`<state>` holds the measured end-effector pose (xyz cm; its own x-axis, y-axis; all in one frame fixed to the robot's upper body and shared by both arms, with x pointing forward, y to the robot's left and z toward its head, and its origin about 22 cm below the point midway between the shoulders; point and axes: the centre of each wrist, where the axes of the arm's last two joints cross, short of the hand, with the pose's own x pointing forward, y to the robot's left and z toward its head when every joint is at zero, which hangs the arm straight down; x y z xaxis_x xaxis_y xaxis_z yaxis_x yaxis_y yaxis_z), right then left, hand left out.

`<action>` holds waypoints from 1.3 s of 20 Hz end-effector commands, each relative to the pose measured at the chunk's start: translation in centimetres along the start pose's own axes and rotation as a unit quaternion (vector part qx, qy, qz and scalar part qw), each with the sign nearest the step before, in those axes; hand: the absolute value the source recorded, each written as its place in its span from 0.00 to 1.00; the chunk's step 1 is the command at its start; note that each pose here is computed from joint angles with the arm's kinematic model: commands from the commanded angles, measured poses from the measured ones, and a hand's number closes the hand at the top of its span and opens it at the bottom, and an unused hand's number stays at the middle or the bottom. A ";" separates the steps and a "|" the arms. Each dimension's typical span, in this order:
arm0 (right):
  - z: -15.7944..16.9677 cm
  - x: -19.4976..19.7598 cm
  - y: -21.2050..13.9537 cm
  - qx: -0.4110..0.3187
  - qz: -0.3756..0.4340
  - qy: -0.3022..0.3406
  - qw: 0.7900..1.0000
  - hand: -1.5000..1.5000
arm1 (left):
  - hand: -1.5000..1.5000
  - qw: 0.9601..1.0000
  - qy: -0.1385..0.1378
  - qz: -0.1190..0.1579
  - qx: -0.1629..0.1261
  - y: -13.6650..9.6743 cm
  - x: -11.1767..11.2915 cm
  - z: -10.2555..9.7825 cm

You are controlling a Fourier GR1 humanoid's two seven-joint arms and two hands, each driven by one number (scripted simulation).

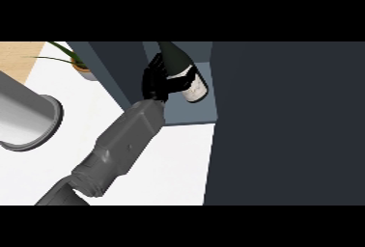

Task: Pick up the wine, place it into the cabinet and close the cabinet

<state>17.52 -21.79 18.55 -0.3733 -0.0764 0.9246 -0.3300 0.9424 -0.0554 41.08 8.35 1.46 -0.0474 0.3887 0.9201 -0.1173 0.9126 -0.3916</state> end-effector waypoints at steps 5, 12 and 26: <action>-1.3 -0.9 0.7 0.012 -0.011 -0.009 1.000 0.00 | 1.00 1.000 -0.006 -0.001 0.002 0.2 0.0 -0.2; -1.4 -1.3 1.0 0.034 -0.010 -0.014 0.999 0.00 | 1.00 1.000 0.009 0.000 0.009 -0.7 0.2 0.0; -1.3 -0.9 1.3 0.044 -0.012 -0.010 0.999 0.00 | 1.00 0.999 -0.004 0.037 0.026 -1.1 -1.6 2.4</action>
<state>18.74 -20.19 18.20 -0.3781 -0.1151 0.9186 -0.4040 0.9133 -0.0519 38.83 7.35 -0.46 -0.0473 0.4155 0.9084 -0.1492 0.8963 -0.4177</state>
